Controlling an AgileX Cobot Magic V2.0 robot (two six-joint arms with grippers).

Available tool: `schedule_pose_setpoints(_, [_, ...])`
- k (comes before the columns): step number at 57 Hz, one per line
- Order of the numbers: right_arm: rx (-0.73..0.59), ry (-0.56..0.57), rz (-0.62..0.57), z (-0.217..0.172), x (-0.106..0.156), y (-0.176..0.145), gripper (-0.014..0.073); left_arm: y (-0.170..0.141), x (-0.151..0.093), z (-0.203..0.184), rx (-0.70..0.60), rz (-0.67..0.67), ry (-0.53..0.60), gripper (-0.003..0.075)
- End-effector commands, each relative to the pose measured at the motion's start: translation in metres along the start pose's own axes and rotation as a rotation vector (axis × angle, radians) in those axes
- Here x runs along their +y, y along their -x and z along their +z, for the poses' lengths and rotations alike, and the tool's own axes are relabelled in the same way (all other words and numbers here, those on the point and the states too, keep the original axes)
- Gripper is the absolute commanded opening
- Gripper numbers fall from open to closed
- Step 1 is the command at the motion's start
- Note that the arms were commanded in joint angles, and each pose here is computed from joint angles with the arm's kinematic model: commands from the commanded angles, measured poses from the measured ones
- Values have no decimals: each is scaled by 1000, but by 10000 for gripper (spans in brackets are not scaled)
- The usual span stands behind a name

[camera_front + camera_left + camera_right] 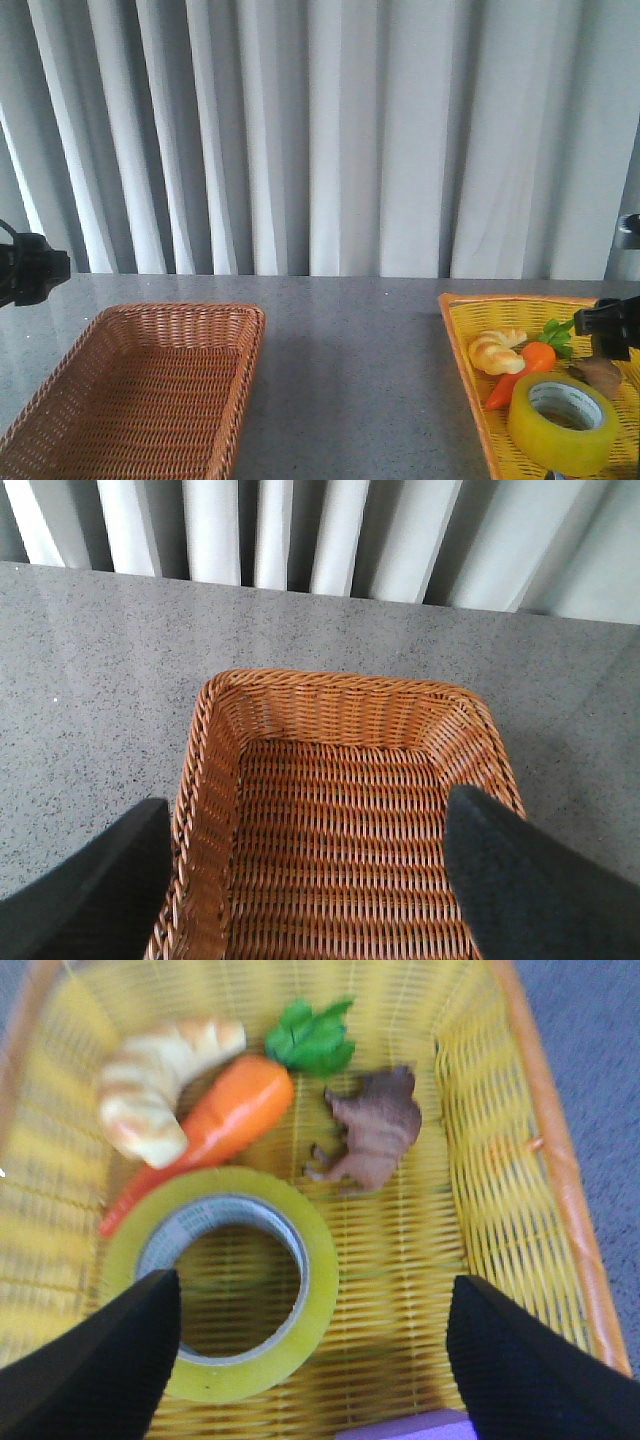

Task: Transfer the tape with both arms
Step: 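Lower the right gripper into the yellow basket around the tape roll, then lift the yellow tape roll with the right gripper onto the table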

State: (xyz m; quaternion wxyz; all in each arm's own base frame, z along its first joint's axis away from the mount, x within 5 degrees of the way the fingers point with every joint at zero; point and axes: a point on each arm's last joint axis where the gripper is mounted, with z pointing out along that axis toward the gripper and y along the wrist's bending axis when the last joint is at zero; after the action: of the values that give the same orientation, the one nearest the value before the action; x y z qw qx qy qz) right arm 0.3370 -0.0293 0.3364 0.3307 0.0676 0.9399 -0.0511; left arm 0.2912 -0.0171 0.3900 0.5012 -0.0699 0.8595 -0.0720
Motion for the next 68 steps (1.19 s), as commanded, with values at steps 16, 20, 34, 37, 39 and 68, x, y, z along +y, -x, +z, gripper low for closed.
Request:
schedule_pose_setpoints(16, [106,-5,-77,47,3,15,529,15,-5,-14,-95,-2,-30,534])
schedule_pose_setpoints(20, [123,-5,-79,57,4,13,529,15,-5,-14,-93,-2,-30,534])
schedule_pose_setpoints(34, [127,1,-103,79,7,11,529,13,-5,-14,-79,-2,-26,534])
schedule_pose_setpoints(37, [129,-3,-108,83,7,11,529,13,-5,-14,-75,-2,-26,534])
schedule_pose_setpoints(39, [131,-3,-110,86,7,10,529,13,-5,-14,-74,-2,-25,534])
schedule_pose_setpoints(68, [134,-7,-118,102,8,8,194,12,-4,-14,-58,-2,-22,534])
